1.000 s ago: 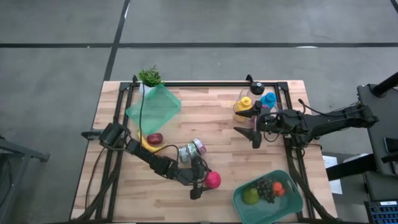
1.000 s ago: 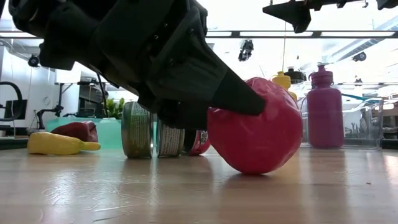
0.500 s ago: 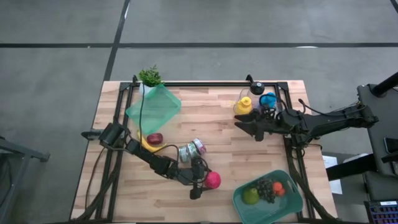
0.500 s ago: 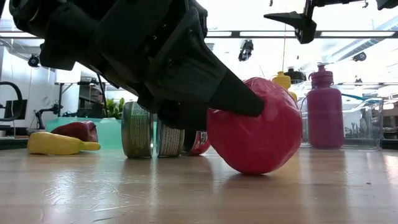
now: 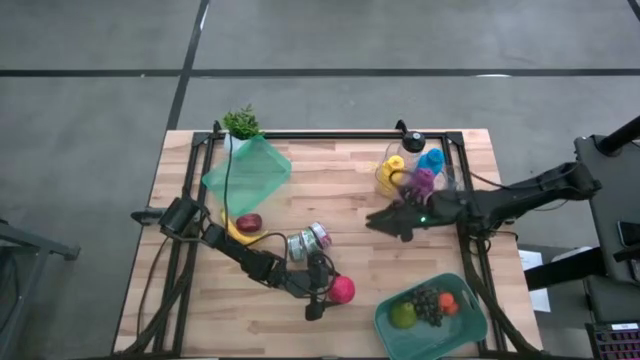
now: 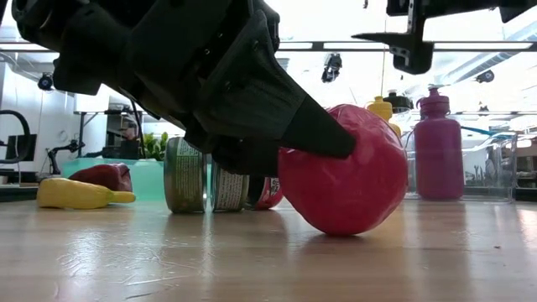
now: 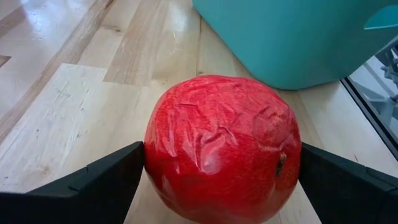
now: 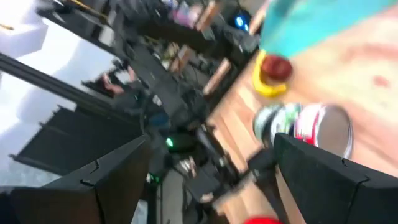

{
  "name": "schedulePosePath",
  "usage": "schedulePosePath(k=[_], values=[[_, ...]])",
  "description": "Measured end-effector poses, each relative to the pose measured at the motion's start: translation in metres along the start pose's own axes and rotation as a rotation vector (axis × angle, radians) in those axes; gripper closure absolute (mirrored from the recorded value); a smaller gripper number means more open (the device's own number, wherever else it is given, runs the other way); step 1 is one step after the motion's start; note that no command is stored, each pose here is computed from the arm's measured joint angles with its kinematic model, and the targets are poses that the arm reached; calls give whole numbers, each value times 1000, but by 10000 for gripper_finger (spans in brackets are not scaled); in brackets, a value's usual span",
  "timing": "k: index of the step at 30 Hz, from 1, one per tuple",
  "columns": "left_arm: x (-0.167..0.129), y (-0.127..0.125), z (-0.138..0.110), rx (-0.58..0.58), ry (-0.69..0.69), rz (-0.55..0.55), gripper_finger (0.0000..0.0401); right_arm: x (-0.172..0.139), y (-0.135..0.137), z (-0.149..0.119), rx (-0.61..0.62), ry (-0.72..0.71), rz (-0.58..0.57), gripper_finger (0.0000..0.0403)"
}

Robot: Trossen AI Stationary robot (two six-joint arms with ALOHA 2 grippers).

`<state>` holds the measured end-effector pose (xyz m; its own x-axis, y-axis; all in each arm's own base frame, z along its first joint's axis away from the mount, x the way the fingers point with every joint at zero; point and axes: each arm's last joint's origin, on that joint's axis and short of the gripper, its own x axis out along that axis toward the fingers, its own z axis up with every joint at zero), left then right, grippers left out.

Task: Pick & Place Food Item
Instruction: Put the bottom red apple into the dark green bin

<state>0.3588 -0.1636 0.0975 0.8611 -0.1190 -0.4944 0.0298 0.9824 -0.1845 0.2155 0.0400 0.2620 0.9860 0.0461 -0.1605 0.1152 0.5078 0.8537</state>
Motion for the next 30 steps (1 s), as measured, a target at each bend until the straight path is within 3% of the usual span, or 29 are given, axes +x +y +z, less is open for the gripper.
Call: schedulePosePath(k=[7, 15, 21, 24, 30], values=[[0, 0, 0, 7, 0, 0, 1, 22, 9, -21, 128, 94, -30, 69], [0, 0, 0, 7, 0, 0, 1, 39, 39, -49, 103, 127, -23, 69], [-2, 0, 3, 10, 0, -3, 1, 35, 43, -69, 184, 112, -196, 69], [-6, -1, 7, 67, -2, -7, 1, 29, 43, -77, 220, 93, -270, 69], [-17, -5, 28, 87, -74, -25, 1, 22, 47, -85, 264, 64, -302, 69]])
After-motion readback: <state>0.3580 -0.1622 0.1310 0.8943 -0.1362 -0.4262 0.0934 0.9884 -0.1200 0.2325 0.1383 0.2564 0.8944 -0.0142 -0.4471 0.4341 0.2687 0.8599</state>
